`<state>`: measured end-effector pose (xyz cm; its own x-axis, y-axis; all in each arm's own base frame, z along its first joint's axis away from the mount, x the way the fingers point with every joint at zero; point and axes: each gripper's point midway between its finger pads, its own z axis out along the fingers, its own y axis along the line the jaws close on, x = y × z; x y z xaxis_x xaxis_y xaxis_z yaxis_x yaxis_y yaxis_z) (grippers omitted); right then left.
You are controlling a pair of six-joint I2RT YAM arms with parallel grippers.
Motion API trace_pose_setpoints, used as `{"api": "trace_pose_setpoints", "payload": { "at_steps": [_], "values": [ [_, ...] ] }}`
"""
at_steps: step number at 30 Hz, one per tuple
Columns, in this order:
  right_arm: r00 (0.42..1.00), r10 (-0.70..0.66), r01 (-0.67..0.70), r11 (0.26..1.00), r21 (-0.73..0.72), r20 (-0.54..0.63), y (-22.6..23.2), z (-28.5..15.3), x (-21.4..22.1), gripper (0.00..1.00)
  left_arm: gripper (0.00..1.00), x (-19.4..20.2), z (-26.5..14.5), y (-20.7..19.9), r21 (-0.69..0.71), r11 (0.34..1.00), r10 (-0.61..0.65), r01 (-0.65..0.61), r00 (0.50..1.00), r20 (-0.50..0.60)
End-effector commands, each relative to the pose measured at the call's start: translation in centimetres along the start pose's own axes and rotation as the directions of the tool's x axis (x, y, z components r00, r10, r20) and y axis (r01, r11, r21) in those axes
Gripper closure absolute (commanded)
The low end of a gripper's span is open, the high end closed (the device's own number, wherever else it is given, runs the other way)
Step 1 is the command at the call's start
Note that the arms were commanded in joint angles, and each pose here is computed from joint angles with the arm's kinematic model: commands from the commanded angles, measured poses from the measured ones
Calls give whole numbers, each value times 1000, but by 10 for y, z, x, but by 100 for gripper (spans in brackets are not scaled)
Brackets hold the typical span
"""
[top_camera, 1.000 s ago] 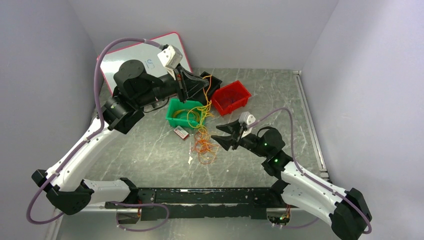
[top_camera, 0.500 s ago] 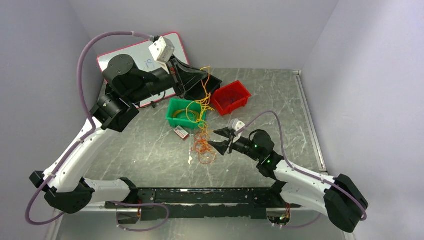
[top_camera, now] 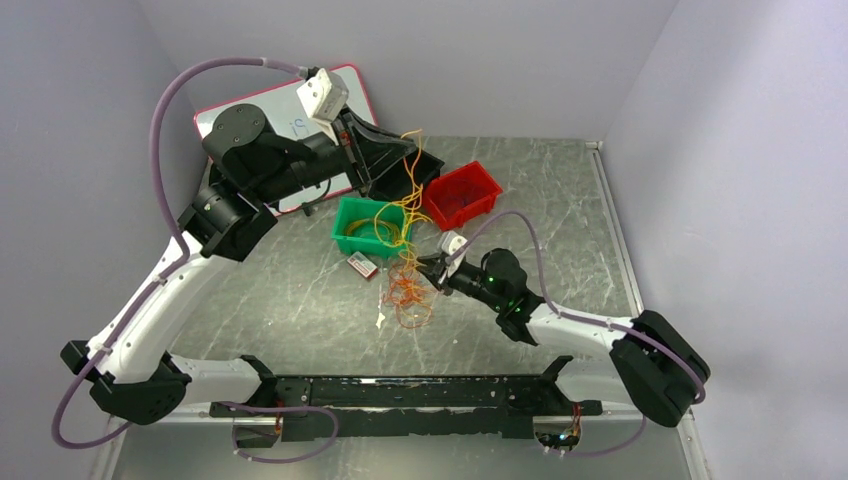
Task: Untangle the cables
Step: Untie the cable.
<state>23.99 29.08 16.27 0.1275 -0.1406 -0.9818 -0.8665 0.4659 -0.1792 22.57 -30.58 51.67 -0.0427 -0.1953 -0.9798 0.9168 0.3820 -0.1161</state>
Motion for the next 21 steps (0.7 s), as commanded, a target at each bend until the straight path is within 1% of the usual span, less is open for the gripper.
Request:
{"api": "trace_pose_setpoints", "payload": {
  "at_steps": [1, 2, 3, 6, 10, 13, 15, 21],
  "values": [
    [995, 22, -30, 997, 73, 100, -16, 10, -31, 87, 93, -19, -4, -8, 18, 999, 32, -33, 999, 27],
    [992, 69, -79, 991, 106, 102, -20, 9, -28, 95, 93, -22, -5, -7, 10, 999, 38, -39, 999, 32],
    [989, 109, -122, 983, 138, 101, -24, 7, -24, 100, 93, -26, -6, -5, -6, 999, 46, -46, 998, 35],
    [973, 221, -232, 943, 239, 71, -35, 0, -3, 100, 93, -42, -12, 4, -82, 994, 84, -79, 995, 56],
    [942, 335, -319, 860, 399, 31, -50, -17, 32, 100, 93, -82, -31, 19, -228, 960, 188, -161, 977, 103],
    [917, 398, -350, 796, 494, 9, -57, -29, 58, 100, 93, -109, -51, 35, -374, 905, 266, -203, 956, 126],
    [898, 440, -362, 762, 536, -19, -57, -36, 77, 100, 93, -127, -65, 46, -466, 857, 313, -220, 941, 131],
    [840, 540, -395, 671, 628, -49, -52, -60, 120, 100, 93, -164, -89, 61, -606, 747, 420, -275, 901, 110]
  ]
}}
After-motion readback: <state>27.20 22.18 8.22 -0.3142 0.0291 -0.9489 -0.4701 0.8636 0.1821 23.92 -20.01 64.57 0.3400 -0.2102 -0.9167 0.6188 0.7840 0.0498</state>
